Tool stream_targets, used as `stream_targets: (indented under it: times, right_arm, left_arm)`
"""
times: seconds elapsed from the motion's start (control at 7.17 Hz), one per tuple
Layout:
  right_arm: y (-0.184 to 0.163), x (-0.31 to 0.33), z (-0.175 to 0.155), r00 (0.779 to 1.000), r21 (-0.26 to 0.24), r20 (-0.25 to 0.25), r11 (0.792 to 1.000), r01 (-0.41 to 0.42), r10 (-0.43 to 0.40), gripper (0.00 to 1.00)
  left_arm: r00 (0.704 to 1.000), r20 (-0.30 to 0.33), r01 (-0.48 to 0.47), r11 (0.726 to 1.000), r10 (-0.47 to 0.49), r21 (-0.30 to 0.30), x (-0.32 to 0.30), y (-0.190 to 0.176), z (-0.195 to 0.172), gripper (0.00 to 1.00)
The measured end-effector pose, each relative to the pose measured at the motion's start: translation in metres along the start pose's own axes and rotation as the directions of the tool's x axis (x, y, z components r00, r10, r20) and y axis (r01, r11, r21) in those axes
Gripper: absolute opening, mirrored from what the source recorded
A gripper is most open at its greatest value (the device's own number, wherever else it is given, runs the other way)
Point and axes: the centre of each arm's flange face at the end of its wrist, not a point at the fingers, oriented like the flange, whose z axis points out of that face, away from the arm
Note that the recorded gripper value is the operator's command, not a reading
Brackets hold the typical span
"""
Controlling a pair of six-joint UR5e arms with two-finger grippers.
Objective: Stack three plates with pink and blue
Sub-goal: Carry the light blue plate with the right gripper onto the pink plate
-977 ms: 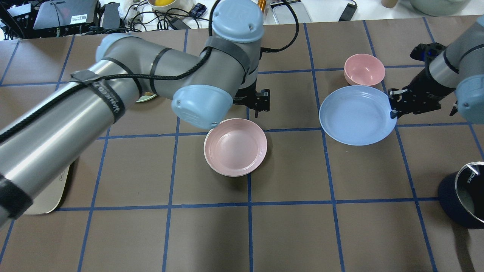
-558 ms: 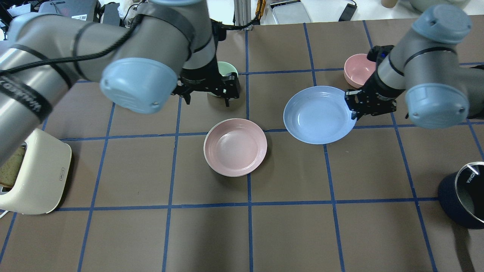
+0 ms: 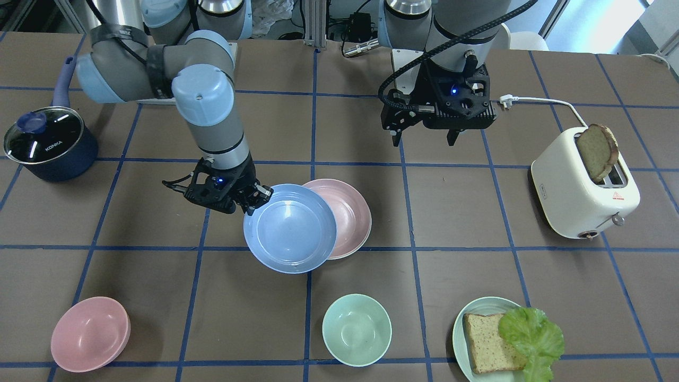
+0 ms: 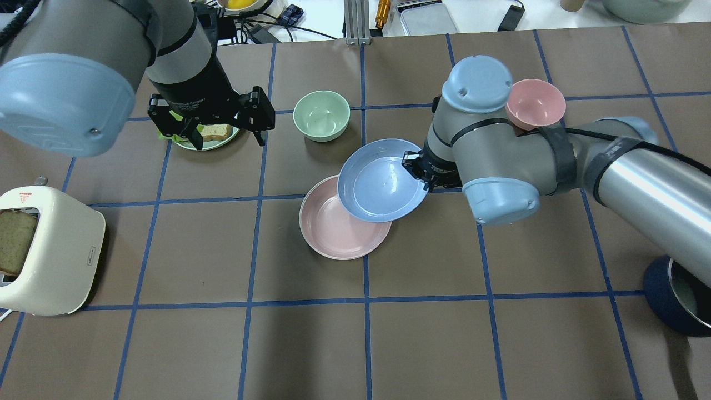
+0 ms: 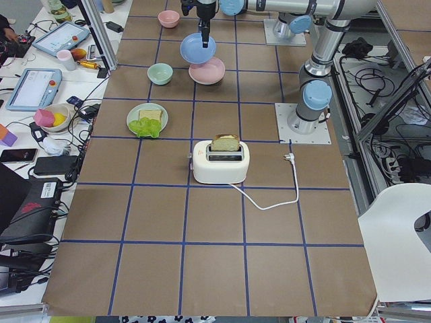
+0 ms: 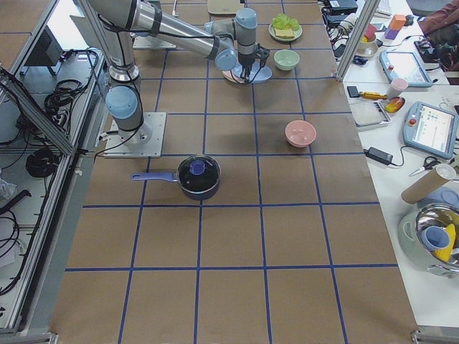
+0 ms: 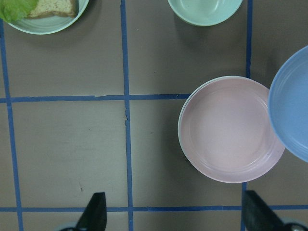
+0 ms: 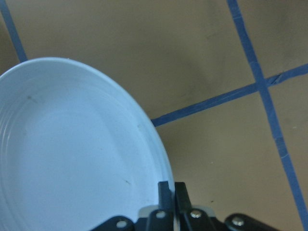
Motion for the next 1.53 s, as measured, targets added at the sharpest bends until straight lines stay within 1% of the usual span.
stream_targets:
  times: [0.14, 0.42, 0.7, 0.98, 1.12, 1.26, 1.4, 1.53]
  right_arm:
    - [0.016, -0.016, 0.005, 1.000, 0.013, -0.018, 1.000, -0.001, 0.001, 0.00]
    - [0.039, -0.036, 0.010, 0.999, 0.018, -0.029, 1.000, -0.020, 0.020, 0.00]
    - [0.048, -0.042, 0.010, 0.999, 0.013, -0.025, 1.000, -0.022, 0.022, 0.00]
    - [0.058, -0.051, 0.015, 1.000, 0.004, -0.023, 1.000, -0.004, 0.005, 0.00]
    - [0.059, -0.053, 0.018, 1.000, 0.002, -0.025, 1.000, 0.000, 0.000, 0.08]
    - [0.059, -0.054, 0.022, 1.000, 0.002, -0.027, 1.000, 0.001, -0.001, 0.68]
    - [0.058, -0.054, 0.023, 1.000, 0.006, -0.030, 1.000, 0.002, -0.002, 1.00]
    - [0.055, -0.055, 0.023, 1.000, 0.015, -0.028, 1.000, 0.002, -0.001, 1.00]
  left_arm:
    - [1.000, 0.001, 0.002, 1.000, -0.002, 0.002, -0.001, 0.001, -0.001, 1.00]
    - [1.000, 0.001, 0.002, 1.000, -0.002, 0.004, -0.001, 0.001, -0.002, 1.00]
    - [1.000, 0.000, 0.003, 1.000, -0.003, 0.005, -0.002, 0.000, -0.002, 1.00]
    - [1.000, 0.000, 0.005, 1.000, -0.005, 0.005, -0.003, 0.000, -0.002, 1.00]
    - [1.000, 0.000, 0.005, 1.000, -0.005, 0.006, -0.003, 0.000, -0.003, 1.00]
    - [1.000, -0.001, 0.006, 1.000, -0.006, 0.007, -0.003, 0.000, -0.003, 1.00]
    - [1.000, -0.002, 0.006, 1.000, -0.006, 0.007, -0.003, -0.001, -0.004, 1.00]
    - [1.000, -0.002, 0.007, 1.000, -0.006, 0.008, -0.003, -0.001, -0.004, 1.00]
